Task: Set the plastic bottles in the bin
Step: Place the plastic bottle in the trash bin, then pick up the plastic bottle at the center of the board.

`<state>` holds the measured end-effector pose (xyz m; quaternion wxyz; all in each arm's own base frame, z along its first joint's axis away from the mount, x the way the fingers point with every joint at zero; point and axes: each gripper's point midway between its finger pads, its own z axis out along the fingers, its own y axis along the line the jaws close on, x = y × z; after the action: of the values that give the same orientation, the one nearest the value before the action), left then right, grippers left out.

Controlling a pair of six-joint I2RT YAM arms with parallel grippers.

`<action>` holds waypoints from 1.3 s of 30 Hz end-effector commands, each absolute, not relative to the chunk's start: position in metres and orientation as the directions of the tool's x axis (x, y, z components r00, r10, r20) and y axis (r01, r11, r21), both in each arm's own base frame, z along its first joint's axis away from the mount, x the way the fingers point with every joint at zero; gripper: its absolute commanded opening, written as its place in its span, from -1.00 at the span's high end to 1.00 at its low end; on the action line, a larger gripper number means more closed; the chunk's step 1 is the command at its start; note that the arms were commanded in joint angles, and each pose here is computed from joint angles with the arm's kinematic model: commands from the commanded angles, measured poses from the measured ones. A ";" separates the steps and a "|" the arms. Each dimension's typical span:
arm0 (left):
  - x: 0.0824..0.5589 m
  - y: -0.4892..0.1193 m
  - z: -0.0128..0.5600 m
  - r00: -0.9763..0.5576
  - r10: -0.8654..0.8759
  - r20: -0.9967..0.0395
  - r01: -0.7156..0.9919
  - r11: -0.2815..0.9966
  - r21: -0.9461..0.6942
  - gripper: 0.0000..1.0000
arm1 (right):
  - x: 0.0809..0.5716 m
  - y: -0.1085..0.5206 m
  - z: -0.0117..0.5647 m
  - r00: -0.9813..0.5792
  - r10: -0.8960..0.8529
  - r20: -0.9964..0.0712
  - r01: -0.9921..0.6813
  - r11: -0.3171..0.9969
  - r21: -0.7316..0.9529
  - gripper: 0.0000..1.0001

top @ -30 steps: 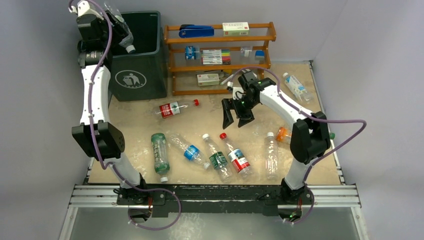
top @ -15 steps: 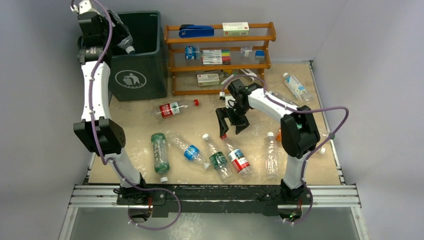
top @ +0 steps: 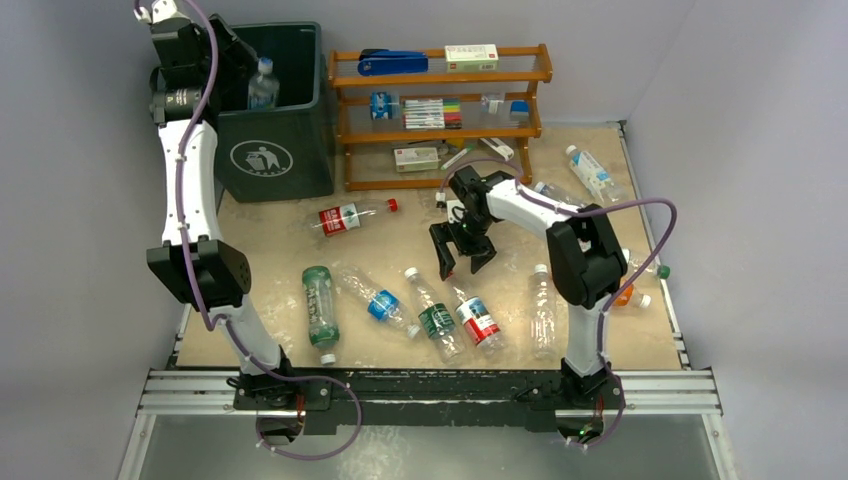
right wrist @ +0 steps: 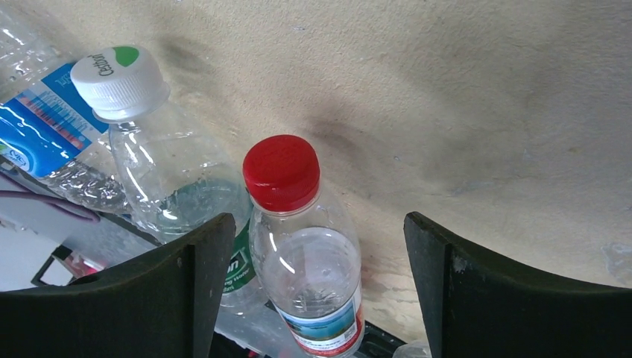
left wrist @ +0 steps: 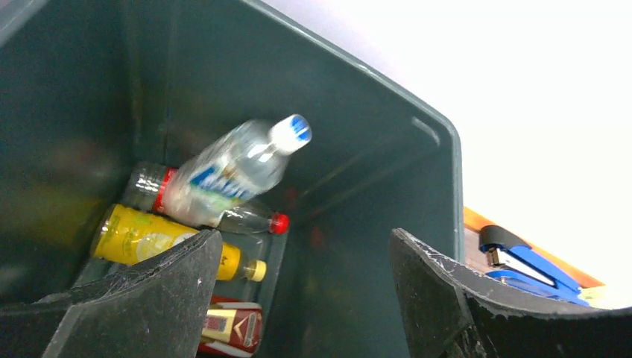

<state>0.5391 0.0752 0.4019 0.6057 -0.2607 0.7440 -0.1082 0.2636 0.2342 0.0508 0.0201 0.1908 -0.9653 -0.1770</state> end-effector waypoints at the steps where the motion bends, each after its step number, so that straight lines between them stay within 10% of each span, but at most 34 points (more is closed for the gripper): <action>1: 0.530 0.066 0.445 -0.050 -0.562 -0.825 -0.188 0.817 -0.545 -0.64 | 0.266 0.242 0.055 -0.908 -0.415 -0.061 -0.410 0.847 0.339 -0.70; 20: 0.481 -0.064 0.444 -0.274 -0.630 -0.727 0.005 0.755 -0.656 -0.70 | 0.276 0.252 0.037 -0.895 -0.442 -0.060 -0.438 0.843 0.312 -0.41; 39: 0.438 -0.133 0.429 -0.463 -0.615 -0.638 0.172 0.644 -0.746 -0.66 | 0.294 0.265 0.071 -0.893 -0.433 -0.124 -0.449 0.833 0.322 0.42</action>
<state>0.4492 -0.1115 0.3987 0.4803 -0.1811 0.7848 -0.3474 0.2900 0.2599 0.0446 -0.0050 0.2228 -0.9604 -0.1670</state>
